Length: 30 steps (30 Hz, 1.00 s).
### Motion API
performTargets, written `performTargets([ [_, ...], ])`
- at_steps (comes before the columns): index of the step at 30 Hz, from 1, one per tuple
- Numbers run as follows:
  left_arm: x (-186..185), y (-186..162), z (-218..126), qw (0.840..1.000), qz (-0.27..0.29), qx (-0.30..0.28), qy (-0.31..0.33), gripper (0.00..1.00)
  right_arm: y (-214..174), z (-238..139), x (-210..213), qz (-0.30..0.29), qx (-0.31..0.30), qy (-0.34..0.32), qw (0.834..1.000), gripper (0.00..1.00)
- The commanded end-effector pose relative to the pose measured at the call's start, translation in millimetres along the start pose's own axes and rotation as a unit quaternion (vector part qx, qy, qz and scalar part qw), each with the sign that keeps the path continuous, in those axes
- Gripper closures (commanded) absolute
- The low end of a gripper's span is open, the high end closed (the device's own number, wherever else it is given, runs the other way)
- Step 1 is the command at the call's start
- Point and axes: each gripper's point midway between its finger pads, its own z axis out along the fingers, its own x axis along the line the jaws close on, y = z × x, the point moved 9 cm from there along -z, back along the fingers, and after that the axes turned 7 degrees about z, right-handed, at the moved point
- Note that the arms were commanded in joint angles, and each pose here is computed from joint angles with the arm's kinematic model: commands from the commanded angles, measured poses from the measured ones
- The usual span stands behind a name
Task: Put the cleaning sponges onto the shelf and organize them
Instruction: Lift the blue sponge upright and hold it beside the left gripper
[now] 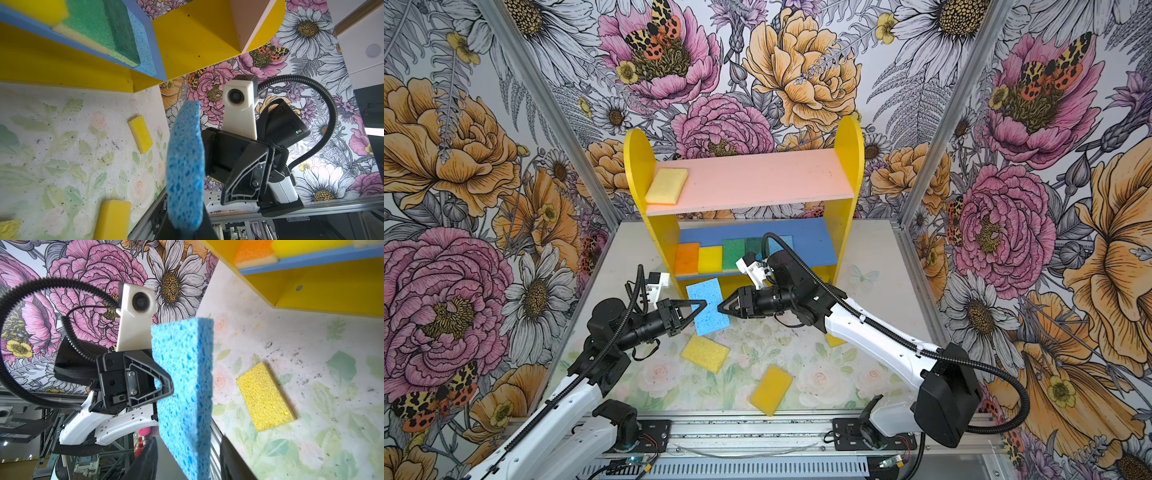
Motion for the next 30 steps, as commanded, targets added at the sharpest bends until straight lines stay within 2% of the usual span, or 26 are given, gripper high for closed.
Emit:
performTargets([
  [1,-18.3,9.4,-1.4,0.999,0.026,-0.004,-0.031,0.9,-3.9,-1.8,5.3,-0.014,-0.003,0.0,1.0,0.53],
  [13,-20.7,12.7,-6.7,0.999,0.024,-0.014,-0.031,0.9,-6.0,6.0,-4.6,0.0,0.005,-0.016,1.0,0.65],
  [20,-20.0,14.7,-7.9,0.999,0.023,-0.019,-0.031,0.9,-5.4,8.9,-5.2,0.003,0.008,-0.017,1.0,0.64],
  [24,-20.3,14.6,-8.3,0.999,0.023,-0.02,-0.032,0.91,-6.8,14.5,-5.2,0.006,0.014,-0.019,1.0,0.67],
  [26,-20.0,14.6,-8.2,0.999,0.023,-0.019,-0.032,0.91,-10.2,19.7,-4.1,0.005,0.023,-0.019,1.0,0.73],
  [30,-20.5,14.5,-8.8,0.999,0.023,-0.018,-0.034,0.9,-7.7,20.5,-1.8,0.004,0.017,-0.021,1.0,0.97],
])
